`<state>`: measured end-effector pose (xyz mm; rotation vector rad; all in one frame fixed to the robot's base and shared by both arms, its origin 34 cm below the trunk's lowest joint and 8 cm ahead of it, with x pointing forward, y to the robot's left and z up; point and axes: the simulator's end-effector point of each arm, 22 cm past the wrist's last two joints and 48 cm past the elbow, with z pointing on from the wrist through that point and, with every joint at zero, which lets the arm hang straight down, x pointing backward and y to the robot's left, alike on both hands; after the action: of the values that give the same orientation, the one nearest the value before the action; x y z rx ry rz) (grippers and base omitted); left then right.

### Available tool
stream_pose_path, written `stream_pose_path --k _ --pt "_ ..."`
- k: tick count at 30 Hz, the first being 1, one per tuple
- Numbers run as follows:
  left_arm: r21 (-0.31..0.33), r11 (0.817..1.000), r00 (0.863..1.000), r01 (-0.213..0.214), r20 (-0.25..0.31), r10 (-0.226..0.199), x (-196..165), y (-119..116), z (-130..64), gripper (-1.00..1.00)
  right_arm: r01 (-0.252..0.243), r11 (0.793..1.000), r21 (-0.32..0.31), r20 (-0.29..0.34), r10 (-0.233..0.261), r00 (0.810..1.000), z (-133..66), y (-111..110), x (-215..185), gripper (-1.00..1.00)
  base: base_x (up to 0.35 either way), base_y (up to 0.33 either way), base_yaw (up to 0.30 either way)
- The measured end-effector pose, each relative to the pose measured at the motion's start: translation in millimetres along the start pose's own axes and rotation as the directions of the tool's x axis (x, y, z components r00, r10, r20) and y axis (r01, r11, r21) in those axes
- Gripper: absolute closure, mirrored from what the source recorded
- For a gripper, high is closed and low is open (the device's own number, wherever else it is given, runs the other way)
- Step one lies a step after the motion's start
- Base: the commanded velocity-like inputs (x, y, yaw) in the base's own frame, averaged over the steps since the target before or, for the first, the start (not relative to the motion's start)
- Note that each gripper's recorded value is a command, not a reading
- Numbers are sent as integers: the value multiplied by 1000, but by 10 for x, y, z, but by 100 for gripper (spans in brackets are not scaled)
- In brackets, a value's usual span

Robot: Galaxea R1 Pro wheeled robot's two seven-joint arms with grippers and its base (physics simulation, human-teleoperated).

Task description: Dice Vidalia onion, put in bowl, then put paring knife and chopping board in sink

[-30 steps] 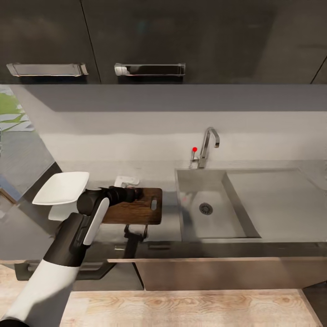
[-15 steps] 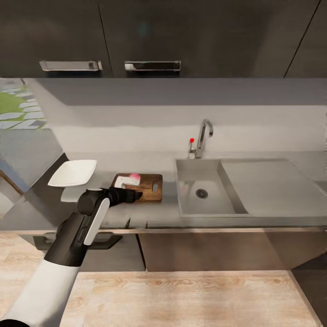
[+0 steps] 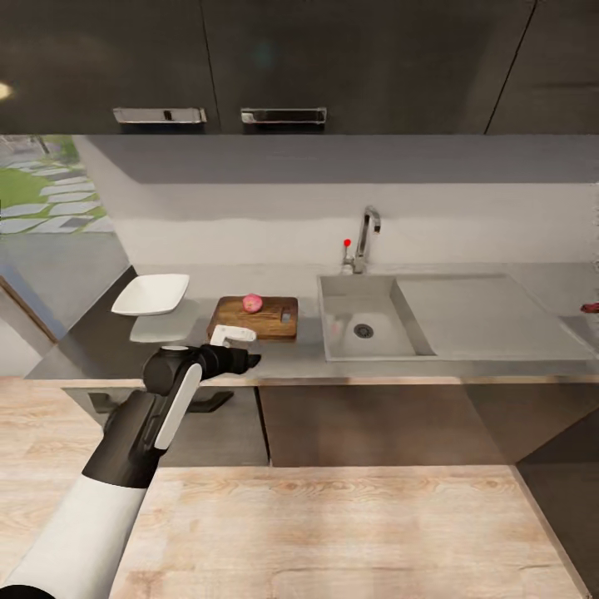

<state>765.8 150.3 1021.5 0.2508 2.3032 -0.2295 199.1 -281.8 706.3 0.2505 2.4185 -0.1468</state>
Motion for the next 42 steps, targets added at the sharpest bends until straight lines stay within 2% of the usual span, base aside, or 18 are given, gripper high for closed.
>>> stream_pose_path --k 8,21,25,29,33,37,42 --pt "1 1000 1000 -1 0 1 0 -6 -3 -100 0 1000 0 0 0 1000 -2 0 1 -100 -278 -26 0" --pt "2 1000 999 -8 35 8 -111 -14 -82 -100 0 1000 0 -1 0 1000 -3 -3 3 -100 -20 -5 0" --pt "-9 1000 999 -12 32 13 -76 48 -91 -100 0 1000 0 0 0 1000 -2 -3 3 -100 0 0 0" --pt "-33 999 1000 -21 15 22 27 199 -93 -100 0 1000 0 -1 0 1000 -3 -1 3 -100 0 0 0" --pt "-37 999 1000 -21 -4 21 179 244 -78 -100 0 1000 0 0 0 1000 -3 -1 2 -100 0 0 0" --pt "-33 999 999 -11 39 12 331 229 -34 -100 0 1000 0 -1 0 1000 -3 -2 4 -100 0 0 0" --pt "-30 1000 1000 -5 23 5 541 216 -18 -100 0 1000 0 -1 0 1000 -2 -3 4 -100 0 0 0"
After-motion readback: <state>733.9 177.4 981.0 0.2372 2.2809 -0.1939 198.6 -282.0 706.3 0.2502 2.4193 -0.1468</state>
